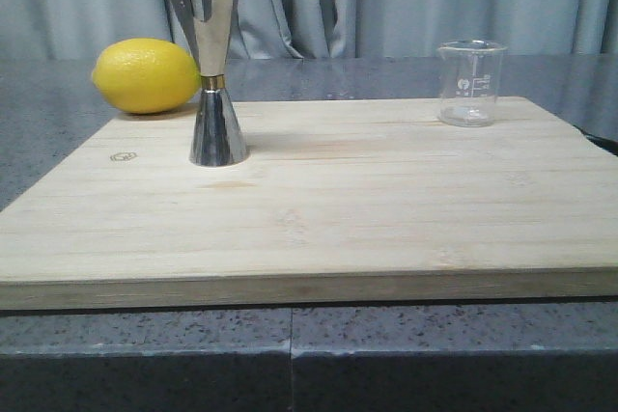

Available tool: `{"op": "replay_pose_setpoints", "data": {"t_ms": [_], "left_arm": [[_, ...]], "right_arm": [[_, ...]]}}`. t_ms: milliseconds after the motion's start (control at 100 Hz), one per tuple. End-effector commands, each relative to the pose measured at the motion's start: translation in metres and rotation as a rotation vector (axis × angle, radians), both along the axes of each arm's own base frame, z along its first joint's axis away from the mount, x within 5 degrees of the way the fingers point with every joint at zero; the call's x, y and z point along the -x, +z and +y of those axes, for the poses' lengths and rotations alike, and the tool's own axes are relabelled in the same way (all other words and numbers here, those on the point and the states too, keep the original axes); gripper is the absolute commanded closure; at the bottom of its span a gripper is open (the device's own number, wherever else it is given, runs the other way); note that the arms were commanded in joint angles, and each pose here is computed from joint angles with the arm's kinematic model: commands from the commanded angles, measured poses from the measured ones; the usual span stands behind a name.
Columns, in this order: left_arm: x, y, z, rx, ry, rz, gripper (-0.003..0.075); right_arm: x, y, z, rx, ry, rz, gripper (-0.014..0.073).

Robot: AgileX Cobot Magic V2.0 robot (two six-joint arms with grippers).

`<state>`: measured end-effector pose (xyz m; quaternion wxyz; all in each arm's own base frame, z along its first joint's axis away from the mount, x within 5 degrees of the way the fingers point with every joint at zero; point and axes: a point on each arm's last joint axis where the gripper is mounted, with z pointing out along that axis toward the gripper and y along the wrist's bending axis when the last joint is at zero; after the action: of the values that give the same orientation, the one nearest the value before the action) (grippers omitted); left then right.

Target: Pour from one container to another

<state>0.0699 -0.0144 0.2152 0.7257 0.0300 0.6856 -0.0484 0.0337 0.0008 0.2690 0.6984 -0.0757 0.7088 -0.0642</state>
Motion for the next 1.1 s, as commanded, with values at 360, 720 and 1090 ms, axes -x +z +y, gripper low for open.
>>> {"op": "replay_pose_setpoints", "data": {"t_ms": [360,720,1090], "left_arm": [[0.004,0.018,0.002,0.078,-0.01,-0.172,0.0739],[0.014,0.0,0.013,0.018,0.09,-0.06,0.0739],[0.015,-0.011,0.014,0.043,0.092,-0.023,0.0739]], "right_arm": [[0.005,0.016,0.0,0.005,-0.008,-0.116,0.0661],[0.005,0.016,0.0,0.005,-0.008,-0.116,0.0661],[0.005,0.016,0.0,0.005,-0.008,-0.116,0.0661]]}}
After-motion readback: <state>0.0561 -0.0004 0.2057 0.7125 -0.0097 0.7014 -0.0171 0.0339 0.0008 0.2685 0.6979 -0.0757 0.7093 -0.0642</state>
